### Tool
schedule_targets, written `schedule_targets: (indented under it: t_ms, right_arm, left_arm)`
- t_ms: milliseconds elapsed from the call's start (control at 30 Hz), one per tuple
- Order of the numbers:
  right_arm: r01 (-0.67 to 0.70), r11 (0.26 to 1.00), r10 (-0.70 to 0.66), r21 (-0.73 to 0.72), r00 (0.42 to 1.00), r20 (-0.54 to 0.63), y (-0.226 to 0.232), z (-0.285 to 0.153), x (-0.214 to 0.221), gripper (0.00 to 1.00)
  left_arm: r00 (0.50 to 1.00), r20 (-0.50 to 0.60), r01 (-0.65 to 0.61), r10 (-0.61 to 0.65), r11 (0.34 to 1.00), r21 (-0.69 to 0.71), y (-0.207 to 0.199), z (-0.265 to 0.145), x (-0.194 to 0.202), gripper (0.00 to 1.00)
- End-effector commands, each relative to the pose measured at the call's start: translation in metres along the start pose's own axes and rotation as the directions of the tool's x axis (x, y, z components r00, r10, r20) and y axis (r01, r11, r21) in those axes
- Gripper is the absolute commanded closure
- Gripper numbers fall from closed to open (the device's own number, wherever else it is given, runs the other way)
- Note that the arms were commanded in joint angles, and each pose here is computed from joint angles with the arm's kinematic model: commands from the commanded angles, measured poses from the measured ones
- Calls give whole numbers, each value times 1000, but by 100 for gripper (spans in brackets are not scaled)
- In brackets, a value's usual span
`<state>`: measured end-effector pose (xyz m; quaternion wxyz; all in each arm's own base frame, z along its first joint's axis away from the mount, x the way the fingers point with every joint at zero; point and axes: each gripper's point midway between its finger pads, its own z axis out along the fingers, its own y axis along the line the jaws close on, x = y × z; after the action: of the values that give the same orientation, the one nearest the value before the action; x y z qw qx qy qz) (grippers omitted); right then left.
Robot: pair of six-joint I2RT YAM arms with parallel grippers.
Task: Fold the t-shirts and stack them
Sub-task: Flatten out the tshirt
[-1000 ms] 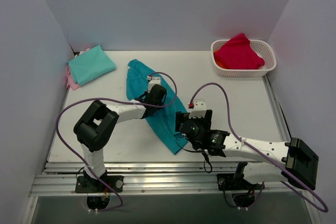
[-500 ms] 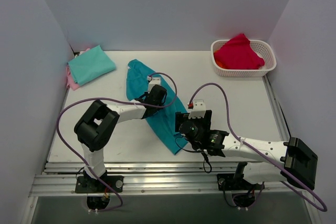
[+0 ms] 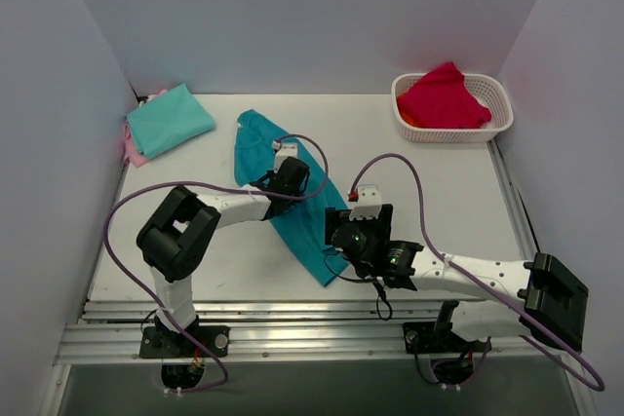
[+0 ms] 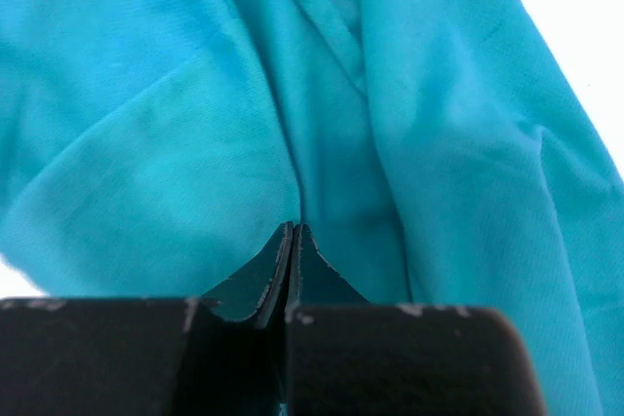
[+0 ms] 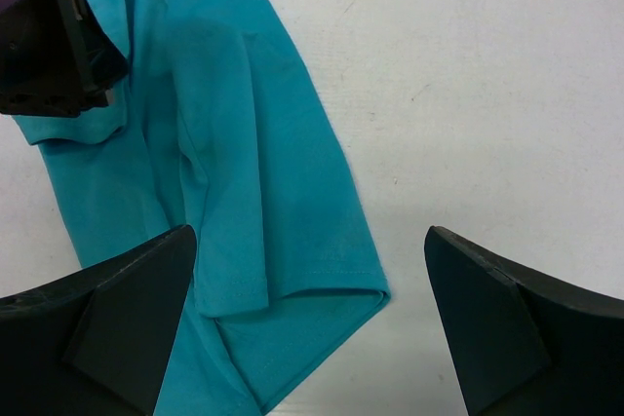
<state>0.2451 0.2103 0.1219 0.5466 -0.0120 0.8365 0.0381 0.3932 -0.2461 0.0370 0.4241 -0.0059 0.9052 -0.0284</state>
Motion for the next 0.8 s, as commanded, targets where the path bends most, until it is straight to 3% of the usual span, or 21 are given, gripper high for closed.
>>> schedule_targets:
  t_ms: [0,267,533,767]
  right_arm:
    - [-43,999,42,18,998,39,3,2,-16,0]
    - [-52,999,52,2,998,34,8,-3,-25,0]
    - [-136,978,126,-161,990,-66,43,-15,-16,0]
    - [-173,967,131,-186,967,-217,65,-8,44,0]
  left_arm:
    - [995,96,25,-23,1000,-15,7,-32,-46,98]
    - [964,254,92,-75,994,-56,52,-106,-98,98]
    - [960,251,160,-126,980,-121,95,-110,-77,98]
    - [932,294,270,-213,948,-169,141,-125,-76,98]
